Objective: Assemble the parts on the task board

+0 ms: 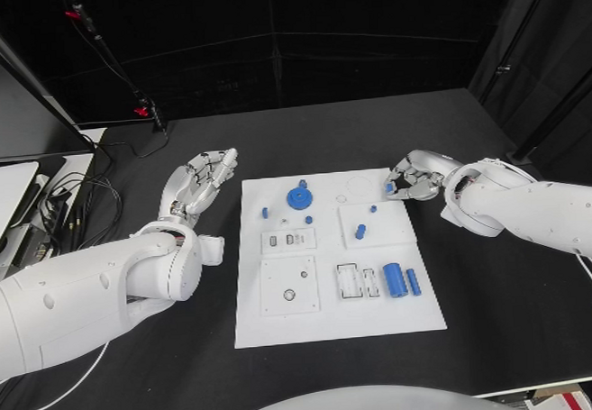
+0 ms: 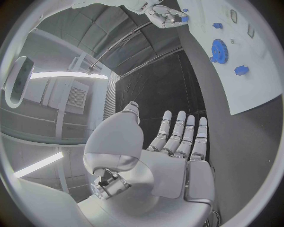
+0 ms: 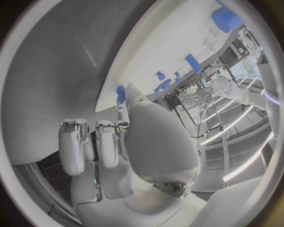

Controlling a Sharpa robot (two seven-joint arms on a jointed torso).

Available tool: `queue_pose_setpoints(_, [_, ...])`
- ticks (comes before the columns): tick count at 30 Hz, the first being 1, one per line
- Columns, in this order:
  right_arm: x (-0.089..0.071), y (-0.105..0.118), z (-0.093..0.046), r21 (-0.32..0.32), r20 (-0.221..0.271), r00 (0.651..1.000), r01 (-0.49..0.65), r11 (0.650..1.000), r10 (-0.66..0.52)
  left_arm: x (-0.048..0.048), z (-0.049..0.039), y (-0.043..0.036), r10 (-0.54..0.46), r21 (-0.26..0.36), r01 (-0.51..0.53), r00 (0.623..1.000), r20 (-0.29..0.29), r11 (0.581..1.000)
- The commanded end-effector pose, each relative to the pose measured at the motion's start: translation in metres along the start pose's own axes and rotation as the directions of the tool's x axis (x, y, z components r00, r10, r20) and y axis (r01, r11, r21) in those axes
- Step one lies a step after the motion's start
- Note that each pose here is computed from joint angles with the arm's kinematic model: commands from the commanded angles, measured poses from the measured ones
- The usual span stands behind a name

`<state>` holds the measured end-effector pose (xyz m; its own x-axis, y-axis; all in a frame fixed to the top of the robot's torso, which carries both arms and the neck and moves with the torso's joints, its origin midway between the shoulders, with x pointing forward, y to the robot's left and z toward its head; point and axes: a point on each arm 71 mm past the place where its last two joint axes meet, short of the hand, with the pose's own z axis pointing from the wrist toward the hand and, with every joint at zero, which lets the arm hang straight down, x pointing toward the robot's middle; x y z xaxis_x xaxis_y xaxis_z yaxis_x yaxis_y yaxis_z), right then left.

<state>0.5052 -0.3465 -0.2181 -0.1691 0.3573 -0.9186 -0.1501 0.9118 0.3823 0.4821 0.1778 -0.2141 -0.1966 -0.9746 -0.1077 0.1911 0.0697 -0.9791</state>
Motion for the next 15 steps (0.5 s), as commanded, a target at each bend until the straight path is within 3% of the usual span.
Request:
queue_pose_setpoints(1, [-0.007,0.009,0.0,-0.068,0.111,0.994,-0.003,0.998,0.011,0.0007,-0.002,-0.0188,-0.002,0.253,0.004,1.0,-0.01,0.968])
queue_pose_setpoints(7, [-0.008,0.023,-0.004,-0.102,0.147,0.987,-0.051,0.993,0.066,0.0003,-0.002,-0.0187,0.0,0.252,0.002,1.0,-0.008,0.968])
queue_pose_setpoints(15, [0.005,0.064,-0.005,-0.14,0.059,0.989,-0.123,0.983,0.132,0.0032,-0.0012,-0.0188,-0.002,0.252,0.005,1.0,-0.012,0.968])
